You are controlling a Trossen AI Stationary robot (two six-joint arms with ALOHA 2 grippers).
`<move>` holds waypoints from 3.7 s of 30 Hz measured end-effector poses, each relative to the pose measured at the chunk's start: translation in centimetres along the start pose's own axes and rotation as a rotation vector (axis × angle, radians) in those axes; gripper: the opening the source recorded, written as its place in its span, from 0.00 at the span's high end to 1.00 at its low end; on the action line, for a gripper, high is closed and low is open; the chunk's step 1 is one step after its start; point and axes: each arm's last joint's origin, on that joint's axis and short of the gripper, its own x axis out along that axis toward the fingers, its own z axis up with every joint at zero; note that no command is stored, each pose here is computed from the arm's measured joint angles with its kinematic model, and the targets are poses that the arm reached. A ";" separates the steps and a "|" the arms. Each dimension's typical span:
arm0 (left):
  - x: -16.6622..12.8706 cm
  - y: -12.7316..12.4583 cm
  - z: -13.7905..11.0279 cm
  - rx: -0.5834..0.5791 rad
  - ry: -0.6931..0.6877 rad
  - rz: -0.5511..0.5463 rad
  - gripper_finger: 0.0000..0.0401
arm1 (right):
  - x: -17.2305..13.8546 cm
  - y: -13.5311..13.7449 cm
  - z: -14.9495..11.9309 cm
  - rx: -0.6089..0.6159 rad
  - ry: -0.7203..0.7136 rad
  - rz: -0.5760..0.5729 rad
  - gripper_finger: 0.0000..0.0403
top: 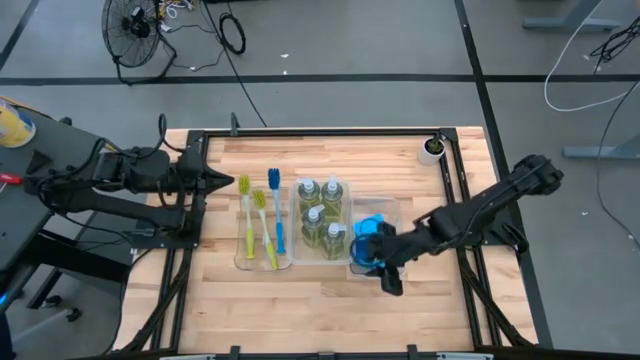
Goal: Pick & Place Kitchen Sink Supplies
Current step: Put the blue sponge wipe into the right transparent bin, then return to Home Position
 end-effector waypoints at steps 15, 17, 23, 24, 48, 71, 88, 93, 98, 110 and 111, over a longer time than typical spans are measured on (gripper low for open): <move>0.0 0.0 0.0 -0.005 0.001 0.001 0.96 | 2.5 0.3 -0.9 -0.036 -0.039 -0.235 0.55; 0.0 0.0 0.0 -0.016 0.001 0.001 0.96 | 2.5 0.3 -0.9 -0.036 -0.038 -0.237 0.55; 0.0 0.0 0.0 -0.018 0.003 0.001 0.96 | 2.7 0.5 -1.2 -0.033 -0.012 -0.229 0.55; 0.0 0.0 0.0 -0.017 0.003 0.001 0.96 | 2.7 0.5 -1.3 -0.037 -0.009 -0.228 0.55; 0.0 0.1 0.0 -0.016 -0.003 0.046 0.96 | 4.9 0.8 -2.6 -0.090 0.090 -0.276 0.55; 0.0 0.2 -0.1 -0.031 0.001 0.046 0.96 | 6.0 0.7 -2.8 -0.008 0.099 -0.300 0.97; 0.0 0.1 -0.1 -0.031 0.000 0.046 0.96 | 1.6 1.0 -0.9 -0.170 0.142 -0.473 0.99; 0.0 0.1 -0.1 -0.031 0.000 0.046 0.96 | 1.1 0.6 -1.2 -0.224 0.179 -0.553 0.98; 0.0 0.1 -0.1 -0.031 0.000 0.046 0.96 | 1.2 0.1 -1.8 -0.175 0.224 -0.559 0.93; 0.0 0.1 -0.1 -0.035 0.000 0.048 0.96 | 1.2 0.6 -0.9 -0.151 0.090 -0.532 0.53; 0.0 0.2 -0.1 -0.037 -0.001 0.051 0.96 | 0.9 0.8 -0.7 -0.160 0.071 -0.515 0.52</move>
